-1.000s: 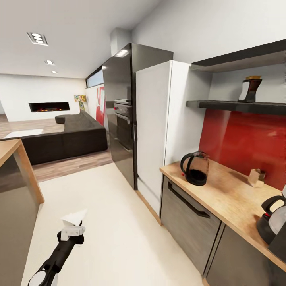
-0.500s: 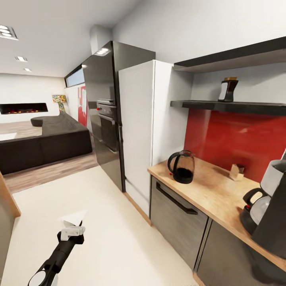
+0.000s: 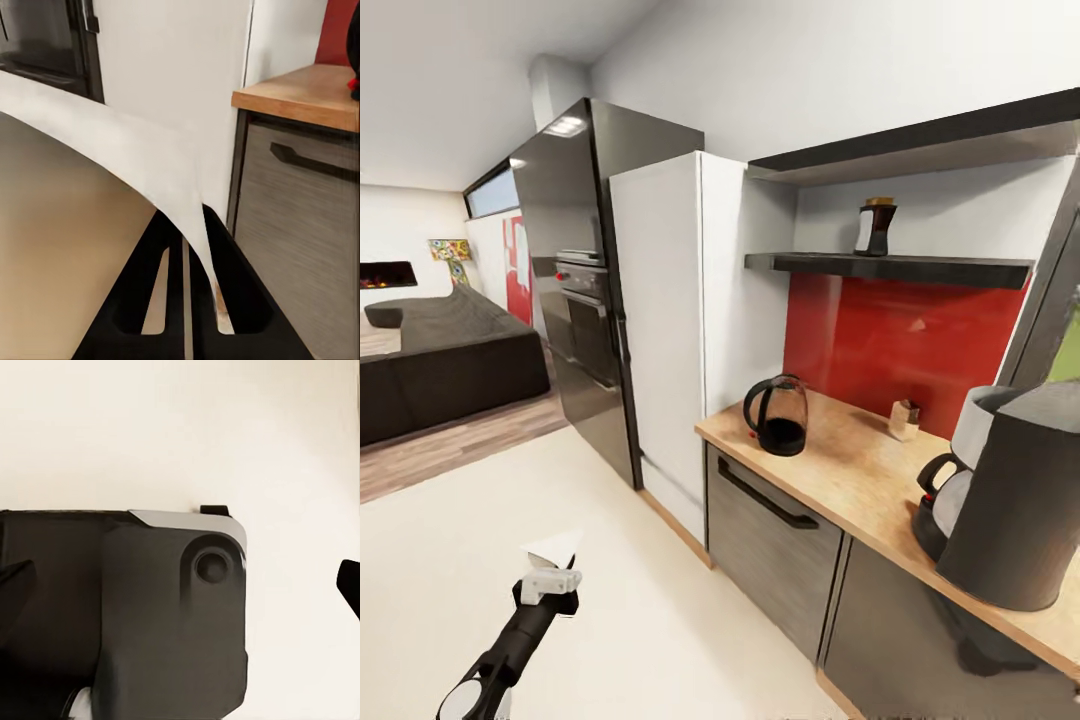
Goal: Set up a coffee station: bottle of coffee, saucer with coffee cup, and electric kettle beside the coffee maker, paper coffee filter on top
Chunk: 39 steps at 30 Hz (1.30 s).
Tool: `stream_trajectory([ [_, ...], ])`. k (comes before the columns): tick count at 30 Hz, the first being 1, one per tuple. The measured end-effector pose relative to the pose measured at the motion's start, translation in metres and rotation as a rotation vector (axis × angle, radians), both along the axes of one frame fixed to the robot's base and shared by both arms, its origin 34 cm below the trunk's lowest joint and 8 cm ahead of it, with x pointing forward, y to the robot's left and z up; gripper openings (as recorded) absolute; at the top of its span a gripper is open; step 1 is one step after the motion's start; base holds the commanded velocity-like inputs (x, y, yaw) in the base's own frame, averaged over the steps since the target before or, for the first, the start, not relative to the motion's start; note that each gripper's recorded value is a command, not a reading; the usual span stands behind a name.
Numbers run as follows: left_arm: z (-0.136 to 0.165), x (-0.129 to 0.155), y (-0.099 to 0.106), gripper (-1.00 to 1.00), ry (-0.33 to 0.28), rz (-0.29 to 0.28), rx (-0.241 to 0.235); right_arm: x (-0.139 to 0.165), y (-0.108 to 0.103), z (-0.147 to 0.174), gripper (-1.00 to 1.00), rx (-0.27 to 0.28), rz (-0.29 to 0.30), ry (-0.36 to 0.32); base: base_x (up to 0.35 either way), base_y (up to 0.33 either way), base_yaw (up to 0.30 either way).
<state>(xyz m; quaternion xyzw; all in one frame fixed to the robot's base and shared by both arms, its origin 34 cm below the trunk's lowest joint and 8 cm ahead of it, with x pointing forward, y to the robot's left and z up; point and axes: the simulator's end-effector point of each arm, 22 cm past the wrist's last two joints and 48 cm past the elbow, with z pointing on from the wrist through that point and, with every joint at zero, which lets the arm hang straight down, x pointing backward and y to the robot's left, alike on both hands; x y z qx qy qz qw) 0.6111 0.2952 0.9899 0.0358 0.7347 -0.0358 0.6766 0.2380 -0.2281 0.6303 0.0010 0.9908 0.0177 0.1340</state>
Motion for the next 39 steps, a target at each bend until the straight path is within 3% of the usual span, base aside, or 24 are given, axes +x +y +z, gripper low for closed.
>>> stream_trajectory([
  [10,0.008,0.000,0.002,-1.00,-0.015,0.006,0.006,0.002,-0.001,0.001,1.00,0.000,0.001,-0.006,0.000,0.000,-0.263],
  [17,0.029,-0.001,0.027,-1.00,-0.059,0.050,0.027,0.001,0.002,0.000,1.00,0.005,0.001,-0.002,0.000,0.000,-0.263],
  [27,0.051,-0.024,0.024,-1.00,-0.109,0.047,0.055,0.001,0.002,0.001,1.00,0.004,-0.002,-0.002,0.000,0.000,-0.263],
  [39,0.055,-0.030,0.026,-1.00,-0.114,0.049,0.060,0.001,0.000,0.000,1.00,0.003,-0.002,-0.001,0.000,0.000,-0.263],
])
